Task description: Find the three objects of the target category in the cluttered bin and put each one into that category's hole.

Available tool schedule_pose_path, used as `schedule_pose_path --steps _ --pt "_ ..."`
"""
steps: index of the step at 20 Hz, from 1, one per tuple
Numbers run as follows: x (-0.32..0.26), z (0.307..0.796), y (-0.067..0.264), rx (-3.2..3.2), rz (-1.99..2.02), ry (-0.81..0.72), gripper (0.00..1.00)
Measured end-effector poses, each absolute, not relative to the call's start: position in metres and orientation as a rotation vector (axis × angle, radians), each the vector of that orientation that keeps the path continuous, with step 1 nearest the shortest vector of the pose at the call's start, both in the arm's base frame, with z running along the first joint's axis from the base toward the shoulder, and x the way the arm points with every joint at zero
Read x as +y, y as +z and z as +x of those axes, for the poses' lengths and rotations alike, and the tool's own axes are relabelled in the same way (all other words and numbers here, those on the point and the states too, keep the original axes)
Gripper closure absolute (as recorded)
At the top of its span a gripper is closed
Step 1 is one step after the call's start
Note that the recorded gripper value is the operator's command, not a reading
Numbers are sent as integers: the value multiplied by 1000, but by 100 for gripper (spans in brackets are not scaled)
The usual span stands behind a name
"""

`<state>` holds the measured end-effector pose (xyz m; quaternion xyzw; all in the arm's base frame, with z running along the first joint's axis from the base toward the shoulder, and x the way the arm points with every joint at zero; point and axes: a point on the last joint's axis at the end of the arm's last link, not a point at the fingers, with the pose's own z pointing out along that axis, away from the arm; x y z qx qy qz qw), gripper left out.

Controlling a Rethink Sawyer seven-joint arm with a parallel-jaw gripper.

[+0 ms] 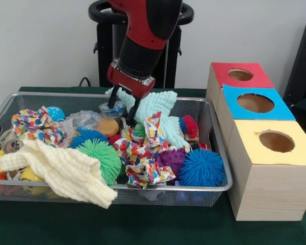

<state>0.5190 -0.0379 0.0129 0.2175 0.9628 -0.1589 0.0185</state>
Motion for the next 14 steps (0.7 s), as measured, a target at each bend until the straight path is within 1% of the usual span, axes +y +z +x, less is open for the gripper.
schedule_pose_path --steps 14 --pt "-31 521 0 2933 701 -517 0"
